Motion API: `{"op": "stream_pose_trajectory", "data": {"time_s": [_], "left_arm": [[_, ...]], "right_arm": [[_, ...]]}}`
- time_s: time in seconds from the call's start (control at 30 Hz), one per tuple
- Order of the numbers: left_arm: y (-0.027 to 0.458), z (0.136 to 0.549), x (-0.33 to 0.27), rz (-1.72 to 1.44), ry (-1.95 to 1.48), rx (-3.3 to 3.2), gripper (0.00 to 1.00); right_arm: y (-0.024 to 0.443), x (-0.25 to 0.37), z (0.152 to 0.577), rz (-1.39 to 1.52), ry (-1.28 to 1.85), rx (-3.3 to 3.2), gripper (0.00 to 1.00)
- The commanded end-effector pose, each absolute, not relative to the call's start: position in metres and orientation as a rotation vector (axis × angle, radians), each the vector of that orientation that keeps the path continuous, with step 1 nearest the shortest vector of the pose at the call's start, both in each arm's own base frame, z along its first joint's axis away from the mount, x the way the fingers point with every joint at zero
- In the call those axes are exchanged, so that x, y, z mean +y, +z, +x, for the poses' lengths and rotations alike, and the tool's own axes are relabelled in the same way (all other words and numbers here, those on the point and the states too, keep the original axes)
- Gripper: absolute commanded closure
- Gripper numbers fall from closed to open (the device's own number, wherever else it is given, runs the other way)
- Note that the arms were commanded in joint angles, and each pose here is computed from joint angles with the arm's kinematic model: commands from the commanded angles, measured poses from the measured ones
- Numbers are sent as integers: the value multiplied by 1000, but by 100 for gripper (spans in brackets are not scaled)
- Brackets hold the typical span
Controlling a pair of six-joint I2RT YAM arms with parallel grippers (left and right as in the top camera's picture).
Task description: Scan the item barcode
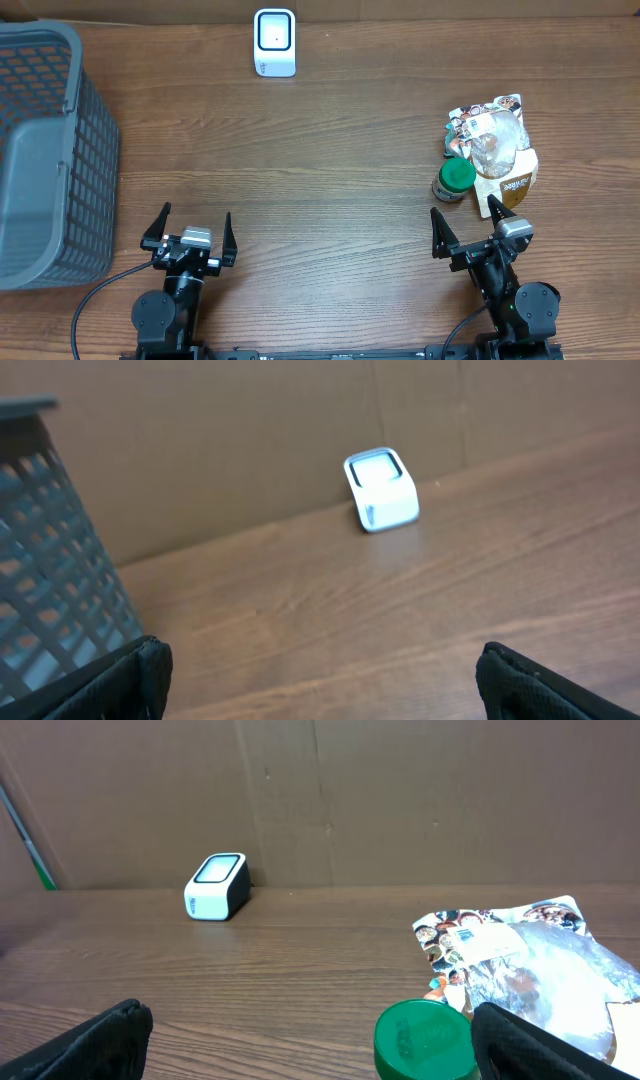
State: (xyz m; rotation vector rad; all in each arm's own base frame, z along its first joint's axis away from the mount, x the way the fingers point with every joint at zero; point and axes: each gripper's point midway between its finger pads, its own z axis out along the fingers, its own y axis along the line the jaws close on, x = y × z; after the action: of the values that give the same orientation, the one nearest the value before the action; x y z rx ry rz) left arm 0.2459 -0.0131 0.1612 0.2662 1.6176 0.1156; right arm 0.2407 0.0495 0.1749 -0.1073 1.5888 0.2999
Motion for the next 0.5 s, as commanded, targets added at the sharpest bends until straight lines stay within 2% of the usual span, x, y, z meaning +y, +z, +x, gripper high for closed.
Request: {"op": "stream_pose_trajectory", "data": {"time_s": [0.0,0.47], "left_arm": [[159,245,-17,273,90,1613,1],[159,245,-17,267,86,1614,0]], "right_arm": [[173,48,241,-101,292,1584,0],[173,48,241,-101,292,1584,0]]}}
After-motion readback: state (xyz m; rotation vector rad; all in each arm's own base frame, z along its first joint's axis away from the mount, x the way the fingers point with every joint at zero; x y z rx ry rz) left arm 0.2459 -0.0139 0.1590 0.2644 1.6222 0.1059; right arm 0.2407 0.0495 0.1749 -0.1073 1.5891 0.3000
